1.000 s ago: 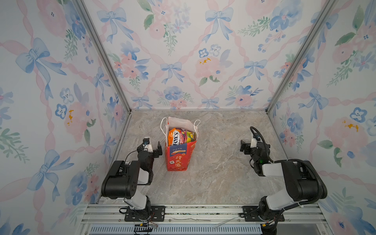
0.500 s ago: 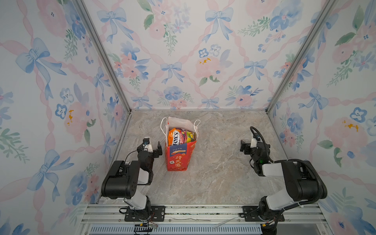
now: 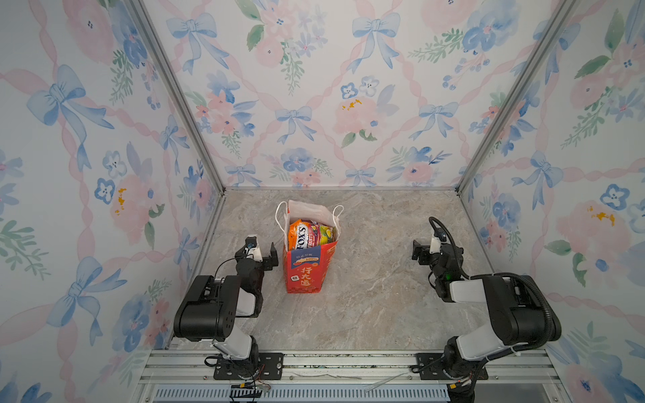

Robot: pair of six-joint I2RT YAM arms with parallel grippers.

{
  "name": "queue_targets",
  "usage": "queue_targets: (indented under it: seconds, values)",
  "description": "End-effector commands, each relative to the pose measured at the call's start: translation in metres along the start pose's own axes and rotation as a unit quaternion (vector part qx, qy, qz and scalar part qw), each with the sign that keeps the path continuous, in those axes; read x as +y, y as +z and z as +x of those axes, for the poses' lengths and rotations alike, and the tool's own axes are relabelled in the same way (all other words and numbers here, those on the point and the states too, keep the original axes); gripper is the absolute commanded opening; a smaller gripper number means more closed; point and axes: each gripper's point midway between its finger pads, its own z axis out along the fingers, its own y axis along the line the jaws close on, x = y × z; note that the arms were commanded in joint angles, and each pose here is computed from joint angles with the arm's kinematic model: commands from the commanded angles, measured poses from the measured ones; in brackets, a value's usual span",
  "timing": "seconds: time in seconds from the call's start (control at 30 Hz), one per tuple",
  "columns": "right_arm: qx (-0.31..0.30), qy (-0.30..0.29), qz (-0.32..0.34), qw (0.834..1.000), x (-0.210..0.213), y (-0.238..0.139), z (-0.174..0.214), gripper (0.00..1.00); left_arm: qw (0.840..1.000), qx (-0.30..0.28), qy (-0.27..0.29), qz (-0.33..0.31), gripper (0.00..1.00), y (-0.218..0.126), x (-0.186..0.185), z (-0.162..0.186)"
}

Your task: Place the snacks into the paper bag

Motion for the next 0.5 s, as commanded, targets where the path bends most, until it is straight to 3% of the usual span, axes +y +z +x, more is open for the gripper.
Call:
queue_targets:
  seconds: [0.0,0.47]
  values:
    - [-0.007,0.003,0.000,1.000,0.0022,0.0013,-0.0065,0.96,1.000,-0.009,0.008,-0.001,0.98,0.0015,-0.0010,-0.0059]
    - [-0.007,0.003,-0.001,1.000,0.0026,0.0013,-0.0065,0.97,1.000,-0.008,0.008,-0.002,0.98,0.0016,-0.0010,-0.0055]
